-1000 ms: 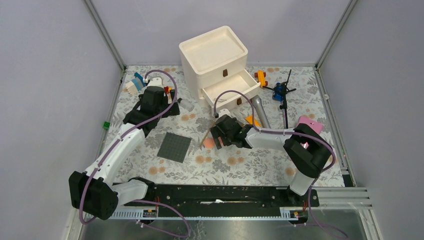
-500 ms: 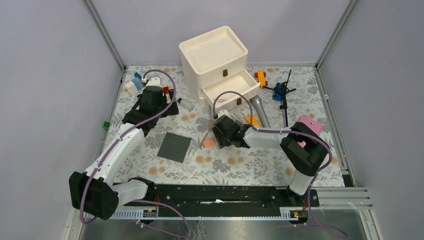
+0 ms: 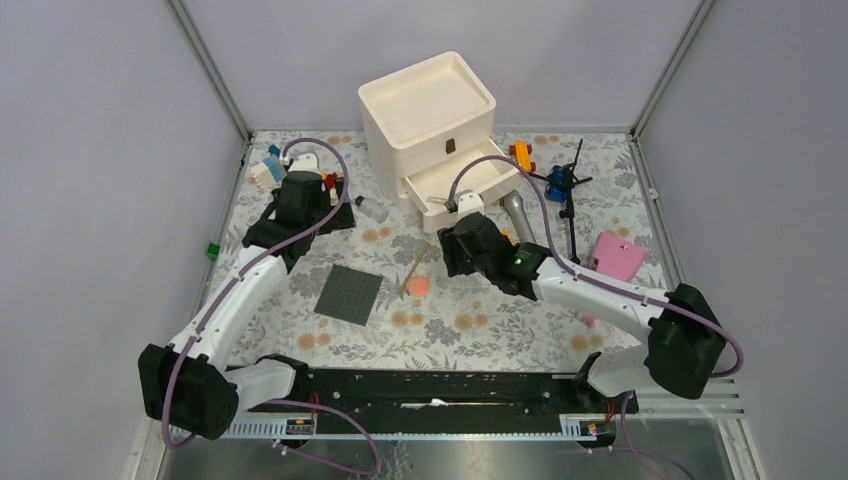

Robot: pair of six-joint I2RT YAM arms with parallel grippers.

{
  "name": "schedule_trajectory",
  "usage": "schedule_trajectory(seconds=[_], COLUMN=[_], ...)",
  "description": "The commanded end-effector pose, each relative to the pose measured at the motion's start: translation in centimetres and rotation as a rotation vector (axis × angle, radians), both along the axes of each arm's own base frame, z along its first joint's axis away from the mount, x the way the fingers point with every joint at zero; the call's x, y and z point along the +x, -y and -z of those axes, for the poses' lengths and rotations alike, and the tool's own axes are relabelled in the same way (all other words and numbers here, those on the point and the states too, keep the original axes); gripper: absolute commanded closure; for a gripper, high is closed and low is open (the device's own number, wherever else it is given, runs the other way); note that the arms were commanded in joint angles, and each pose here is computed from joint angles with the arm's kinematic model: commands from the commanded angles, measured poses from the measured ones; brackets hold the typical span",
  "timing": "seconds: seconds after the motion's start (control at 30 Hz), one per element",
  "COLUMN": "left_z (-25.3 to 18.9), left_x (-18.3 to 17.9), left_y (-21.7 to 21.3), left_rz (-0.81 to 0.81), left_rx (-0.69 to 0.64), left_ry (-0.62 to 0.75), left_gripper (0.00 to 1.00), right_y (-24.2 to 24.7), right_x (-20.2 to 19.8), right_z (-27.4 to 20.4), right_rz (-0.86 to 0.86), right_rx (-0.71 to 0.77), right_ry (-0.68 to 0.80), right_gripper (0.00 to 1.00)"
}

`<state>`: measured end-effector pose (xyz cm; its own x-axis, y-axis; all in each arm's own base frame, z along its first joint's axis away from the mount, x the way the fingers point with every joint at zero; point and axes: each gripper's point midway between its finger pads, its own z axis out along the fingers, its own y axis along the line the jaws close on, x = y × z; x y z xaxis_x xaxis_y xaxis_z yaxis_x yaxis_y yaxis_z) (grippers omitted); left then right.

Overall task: Organize the makeup
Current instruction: Pick up the makeup tool from the center of the board, then place the makeup tool in the drawer.

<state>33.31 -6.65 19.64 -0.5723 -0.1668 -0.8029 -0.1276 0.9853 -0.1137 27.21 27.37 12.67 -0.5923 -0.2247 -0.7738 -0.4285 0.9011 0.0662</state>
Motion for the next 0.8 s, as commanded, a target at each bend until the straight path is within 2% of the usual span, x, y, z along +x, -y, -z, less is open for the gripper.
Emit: schedule_trajectory(seconds=[0.0,0.13,0.3,0.5,0.77], left_z=[-1.5,-1.6,-1.7,-1.5,-1.5], left_x=[0.7,0.7,0.7,0.7,0.7], left_y=[0.1,0.1,-0.1,-0.4,-0.8], left_rz=[0.002,0.005,0.000,-0.004,-0.013], left_rx=[-0.028,-0.035,-0.039,-0.047,-0.054], left_ry=[0.062,0.062,0.070,0.066,0.064], left_gripper=[0.01,0.01,0.01,0.01,0.01], right_y=[1.2,0.7,0.0,-0.2,-1.6], right_x=[0.7,2.3,5.9,11.3,16.2], right_z=[-4.2,-8.5,-10.5,-9.6,-7.6], right_rz=[0.049,0.052,0.066,0.086,0.055], right_rx=[-0.011,0.009,-0.043,-0.038,-0.069], right_ry=[0.079,0.168,0.206,0.182,0.171], right_gripper=[0.53,0.54,0.54,0.55,0.55])
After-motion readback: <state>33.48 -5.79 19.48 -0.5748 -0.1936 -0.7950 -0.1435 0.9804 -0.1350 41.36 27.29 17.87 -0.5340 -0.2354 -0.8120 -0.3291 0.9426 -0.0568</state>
